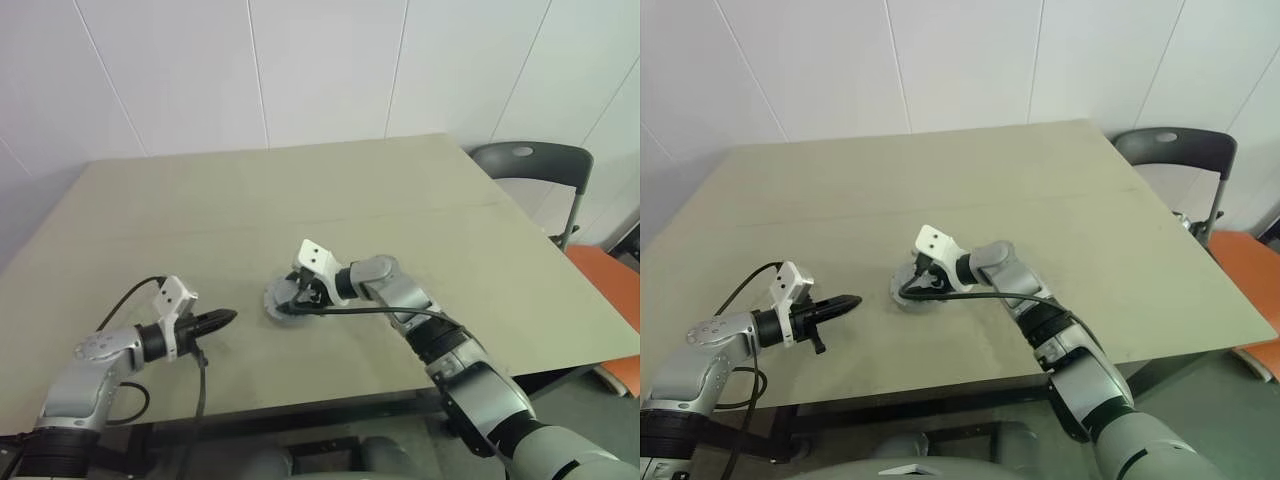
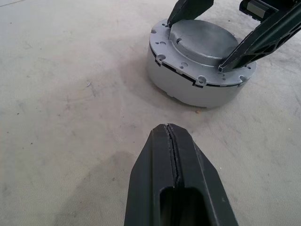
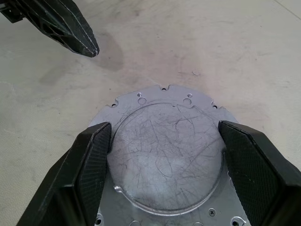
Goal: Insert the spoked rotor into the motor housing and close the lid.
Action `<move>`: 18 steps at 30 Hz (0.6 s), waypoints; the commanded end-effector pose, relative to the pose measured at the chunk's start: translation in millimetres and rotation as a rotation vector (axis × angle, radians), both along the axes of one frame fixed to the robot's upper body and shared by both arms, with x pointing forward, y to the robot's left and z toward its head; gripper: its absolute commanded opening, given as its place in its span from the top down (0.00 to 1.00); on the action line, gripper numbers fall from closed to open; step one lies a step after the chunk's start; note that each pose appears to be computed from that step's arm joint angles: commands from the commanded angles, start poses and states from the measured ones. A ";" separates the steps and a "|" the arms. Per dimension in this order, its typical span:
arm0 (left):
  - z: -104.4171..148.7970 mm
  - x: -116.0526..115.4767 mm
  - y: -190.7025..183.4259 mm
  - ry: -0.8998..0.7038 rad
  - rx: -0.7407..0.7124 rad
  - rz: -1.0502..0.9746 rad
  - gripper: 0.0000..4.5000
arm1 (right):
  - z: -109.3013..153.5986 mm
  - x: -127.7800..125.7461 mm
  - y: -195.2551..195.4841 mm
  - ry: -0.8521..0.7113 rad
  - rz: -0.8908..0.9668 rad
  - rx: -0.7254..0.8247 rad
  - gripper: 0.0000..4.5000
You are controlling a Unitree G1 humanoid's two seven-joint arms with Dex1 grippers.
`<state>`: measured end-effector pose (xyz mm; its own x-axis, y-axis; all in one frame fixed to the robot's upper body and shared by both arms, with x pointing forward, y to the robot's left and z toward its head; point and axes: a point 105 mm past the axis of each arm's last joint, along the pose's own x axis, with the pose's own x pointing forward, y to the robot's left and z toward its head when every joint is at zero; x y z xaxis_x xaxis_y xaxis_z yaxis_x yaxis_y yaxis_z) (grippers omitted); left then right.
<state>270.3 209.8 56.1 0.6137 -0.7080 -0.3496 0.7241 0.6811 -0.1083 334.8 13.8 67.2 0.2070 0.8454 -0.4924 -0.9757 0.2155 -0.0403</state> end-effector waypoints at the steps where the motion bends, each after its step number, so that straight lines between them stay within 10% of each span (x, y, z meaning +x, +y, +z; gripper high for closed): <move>1: 8.9 3.4 -2.8 -0.041 0.000 -0.012 1.00 | -3.8 -5.0 1.1 0.013 0.024 -0.021 0.27; 18: 10.4 5.4 -4.1 -0.046 -0.002 -0.018 1.00 | -31.6 -1.9 -15.1 0.093 -0.067 -0.146 0.27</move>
